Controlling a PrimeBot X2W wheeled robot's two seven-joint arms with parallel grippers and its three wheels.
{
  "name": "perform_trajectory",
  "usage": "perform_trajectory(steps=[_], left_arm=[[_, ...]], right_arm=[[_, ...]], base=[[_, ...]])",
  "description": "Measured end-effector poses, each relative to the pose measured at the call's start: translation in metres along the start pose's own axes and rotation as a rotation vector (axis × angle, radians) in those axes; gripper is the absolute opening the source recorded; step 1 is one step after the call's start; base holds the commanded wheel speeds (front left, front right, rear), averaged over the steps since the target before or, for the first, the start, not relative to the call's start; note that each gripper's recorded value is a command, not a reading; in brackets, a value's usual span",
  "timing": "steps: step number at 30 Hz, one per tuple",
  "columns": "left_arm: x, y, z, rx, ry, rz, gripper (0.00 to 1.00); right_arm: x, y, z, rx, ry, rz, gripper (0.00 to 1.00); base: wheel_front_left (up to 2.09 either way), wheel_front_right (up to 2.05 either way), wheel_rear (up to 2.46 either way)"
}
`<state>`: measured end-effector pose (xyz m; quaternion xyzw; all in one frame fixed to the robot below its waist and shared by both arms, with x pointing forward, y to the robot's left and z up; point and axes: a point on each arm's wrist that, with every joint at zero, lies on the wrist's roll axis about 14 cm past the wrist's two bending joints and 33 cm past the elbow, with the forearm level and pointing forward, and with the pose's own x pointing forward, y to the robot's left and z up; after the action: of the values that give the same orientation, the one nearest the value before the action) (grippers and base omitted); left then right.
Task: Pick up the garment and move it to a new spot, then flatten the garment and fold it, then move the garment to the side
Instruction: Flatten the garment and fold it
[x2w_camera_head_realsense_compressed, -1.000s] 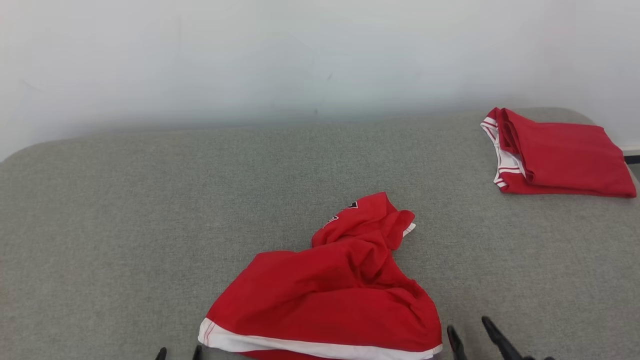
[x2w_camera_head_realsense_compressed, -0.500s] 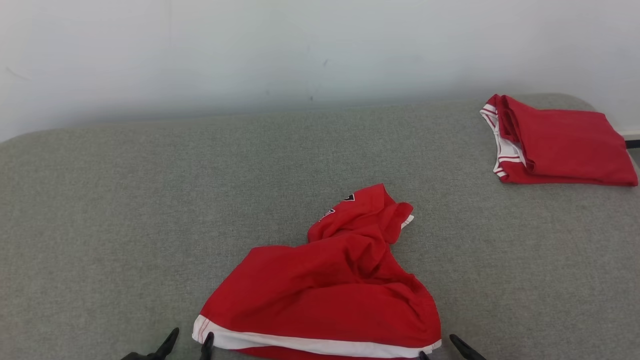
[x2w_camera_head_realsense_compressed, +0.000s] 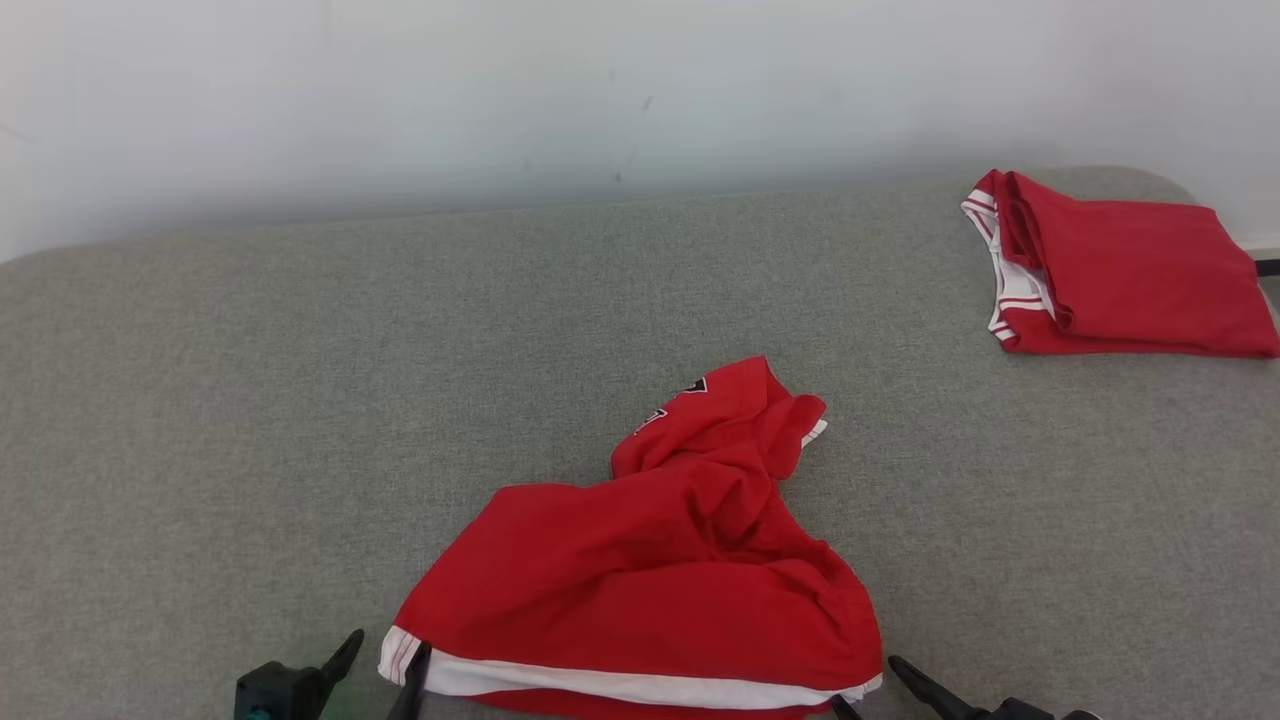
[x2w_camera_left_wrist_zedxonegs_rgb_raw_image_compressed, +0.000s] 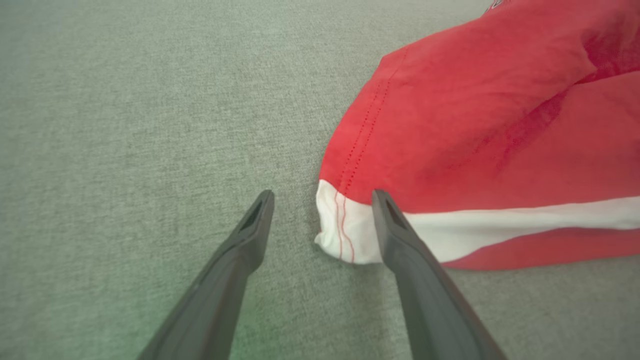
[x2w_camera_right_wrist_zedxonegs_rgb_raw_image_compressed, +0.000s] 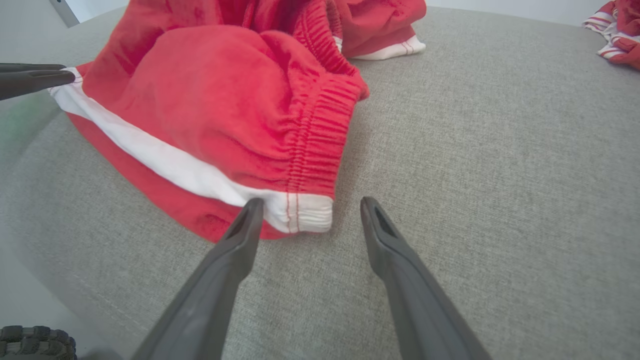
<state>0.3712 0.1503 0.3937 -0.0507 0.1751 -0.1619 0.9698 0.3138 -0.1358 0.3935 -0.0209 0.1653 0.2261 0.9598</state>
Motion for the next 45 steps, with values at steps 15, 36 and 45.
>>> perform_trajectory(steps=[15, 36, 45], left_arm=[[0.000, -0.006, 0.006, -0.071, -0.026, -0.005, 0.00], [0.039, -0.019, 0.180, 0.204, -0.419, -0.140, 0.00], [0.099, -0.012, 0.319, 0.313, -0.539, -0.179, 0.00]], right_arm=[[-0.002, 0.007, 0.011, -0.019, -0.030, 0.040, 0.00], [0.036, -0.047, 0.168, -0.077, -0.434, -0.038, 0.00], [0.106, -0.093, 0.312, -0.152, -0.618, -0.059, 0.00]], base=[[0.00, 0.00, 0.00], [0.00, 0.00, 0.00], [0.00, 0.00, 0.00]])
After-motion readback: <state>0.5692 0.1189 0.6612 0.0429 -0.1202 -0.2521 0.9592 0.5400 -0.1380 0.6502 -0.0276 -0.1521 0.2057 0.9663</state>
